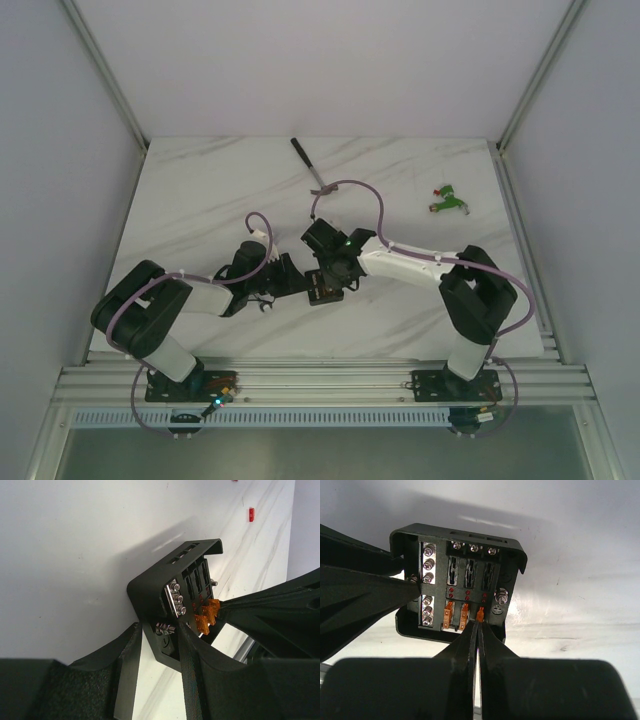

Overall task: Snap on the fuse box
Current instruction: Install the fuse at the fuse box base.

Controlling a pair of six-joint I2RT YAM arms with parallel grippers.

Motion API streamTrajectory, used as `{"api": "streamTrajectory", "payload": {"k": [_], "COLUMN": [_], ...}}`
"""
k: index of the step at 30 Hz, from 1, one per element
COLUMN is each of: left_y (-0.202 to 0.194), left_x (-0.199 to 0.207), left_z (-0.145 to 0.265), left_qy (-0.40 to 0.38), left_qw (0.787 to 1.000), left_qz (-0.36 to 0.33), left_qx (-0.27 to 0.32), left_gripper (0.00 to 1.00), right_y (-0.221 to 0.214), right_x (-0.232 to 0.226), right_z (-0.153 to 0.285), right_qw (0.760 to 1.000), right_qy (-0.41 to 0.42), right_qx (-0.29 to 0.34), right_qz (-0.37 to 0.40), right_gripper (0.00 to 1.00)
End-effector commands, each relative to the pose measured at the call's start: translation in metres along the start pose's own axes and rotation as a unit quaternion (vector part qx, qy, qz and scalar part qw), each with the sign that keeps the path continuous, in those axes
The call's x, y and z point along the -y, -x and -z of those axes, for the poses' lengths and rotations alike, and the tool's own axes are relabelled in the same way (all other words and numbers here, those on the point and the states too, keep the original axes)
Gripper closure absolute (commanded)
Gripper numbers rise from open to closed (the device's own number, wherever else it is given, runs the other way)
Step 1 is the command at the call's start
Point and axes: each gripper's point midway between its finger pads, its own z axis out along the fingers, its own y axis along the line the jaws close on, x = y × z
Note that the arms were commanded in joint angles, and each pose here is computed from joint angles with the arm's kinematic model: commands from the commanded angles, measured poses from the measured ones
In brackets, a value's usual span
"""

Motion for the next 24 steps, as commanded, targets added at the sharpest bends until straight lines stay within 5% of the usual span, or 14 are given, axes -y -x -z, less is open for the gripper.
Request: {"api": "streamTrajectory", "payload": {"k": [1, 10, 24], "left_y": [0.004, 0.003, 0.014], "left_x": [0.007, 0.005, 0.014], "left_z": [-0.002, -0.003, 0.006], "left_qy": [-0.010, -0.007, -0.008], "left_qw": [1.000, 1.000, 0.999], "left_qz": [-0.004, -0.002, -0.021], "left_qx": [0.004, 0.003, 0.025], "left_gripper": [0.56, 0.56, 0.53], "right_y": [-0.047, -0.093, 0.034], "right_x": [0.017, 0.045, 0.012], "right_z": [-0.026, -0.044, 0.034], "right_qw": [0.996, 0.984, 0.996], "right_qy": [-0.031, -0.089, -0.012], "right_qx": [-0.087, -0.155, 0.089], "right_qz": [0.001, 0.013, 0.008], "right_gripper": [1.00, 1.00, 0.95]}}
